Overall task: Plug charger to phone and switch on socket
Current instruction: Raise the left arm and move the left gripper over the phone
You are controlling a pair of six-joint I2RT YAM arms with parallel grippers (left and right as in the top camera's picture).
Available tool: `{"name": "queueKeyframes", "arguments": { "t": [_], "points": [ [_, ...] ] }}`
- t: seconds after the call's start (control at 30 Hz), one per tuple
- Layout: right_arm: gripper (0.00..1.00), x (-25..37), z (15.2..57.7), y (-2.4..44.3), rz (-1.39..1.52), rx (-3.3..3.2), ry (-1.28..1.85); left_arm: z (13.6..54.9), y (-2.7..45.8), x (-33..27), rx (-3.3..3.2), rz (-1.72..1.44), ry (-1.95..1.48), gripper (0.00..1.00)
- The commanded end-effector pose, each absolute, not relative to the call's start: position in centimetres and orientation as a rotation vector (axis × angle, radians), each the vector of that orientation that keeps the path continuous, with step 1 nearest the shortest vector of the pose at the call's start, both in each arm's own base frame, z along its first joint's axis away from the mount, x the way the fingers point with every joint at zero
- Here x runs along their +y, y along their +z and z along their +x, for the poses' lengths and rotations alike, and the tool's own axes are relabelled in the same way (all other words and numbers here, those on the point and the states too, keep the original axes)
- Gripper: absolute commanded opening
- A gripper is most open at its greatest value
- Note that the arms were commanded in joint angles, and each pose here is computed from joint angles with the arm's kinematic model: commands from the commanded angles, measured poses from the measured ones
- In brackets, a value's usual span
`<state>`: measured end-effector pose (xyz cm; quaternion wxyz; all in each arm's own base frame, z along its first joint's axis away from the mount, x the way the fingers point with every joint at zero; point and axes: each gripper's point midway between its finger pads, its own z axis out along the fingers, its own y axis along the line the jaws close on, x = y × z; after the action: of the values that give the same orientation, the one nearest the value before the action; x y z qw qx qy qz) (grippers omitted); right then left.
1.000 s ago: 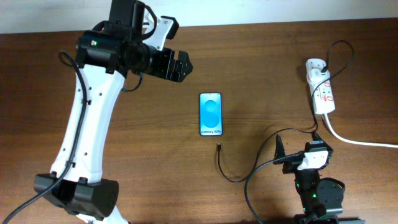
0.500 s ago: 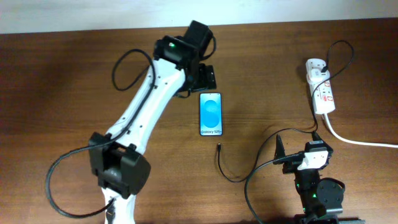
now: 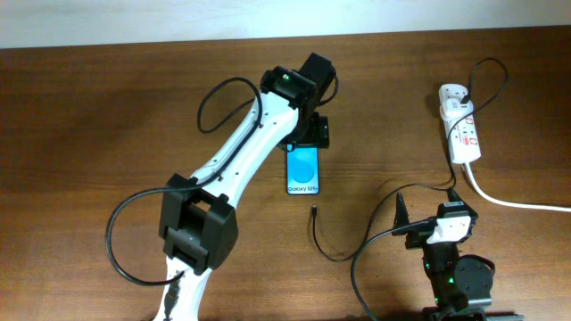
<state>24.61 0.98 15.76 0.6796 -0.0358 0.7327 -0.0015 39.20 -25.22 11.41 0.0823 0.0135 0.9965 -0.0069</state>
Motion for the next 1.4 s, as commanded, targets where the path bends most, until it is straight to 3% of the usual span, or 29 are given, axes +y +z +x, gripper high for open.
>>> {"name": "queueKeyframes", "arguments": {
  "t": [0.0,0.2,1.37],
  "points": [
    [0.98,1.0,24.6,15.6,-0.080,1.648,-0.004,38.9,9.9,-26.0,3.022,0.136,-0.055,0.99],
    [0.98,1.0,24.6,15.6,-0.080,1.648,-0.004,38.1,6.5,-26.6,3.116,0.211,-0.057,0.99],
    [0.98,1.0,24.6,15.5,-0.079,1.648,-0.004,41.0,5.9,-28.2,2.979,0.122,-0.067,0.99]
  ]
}}
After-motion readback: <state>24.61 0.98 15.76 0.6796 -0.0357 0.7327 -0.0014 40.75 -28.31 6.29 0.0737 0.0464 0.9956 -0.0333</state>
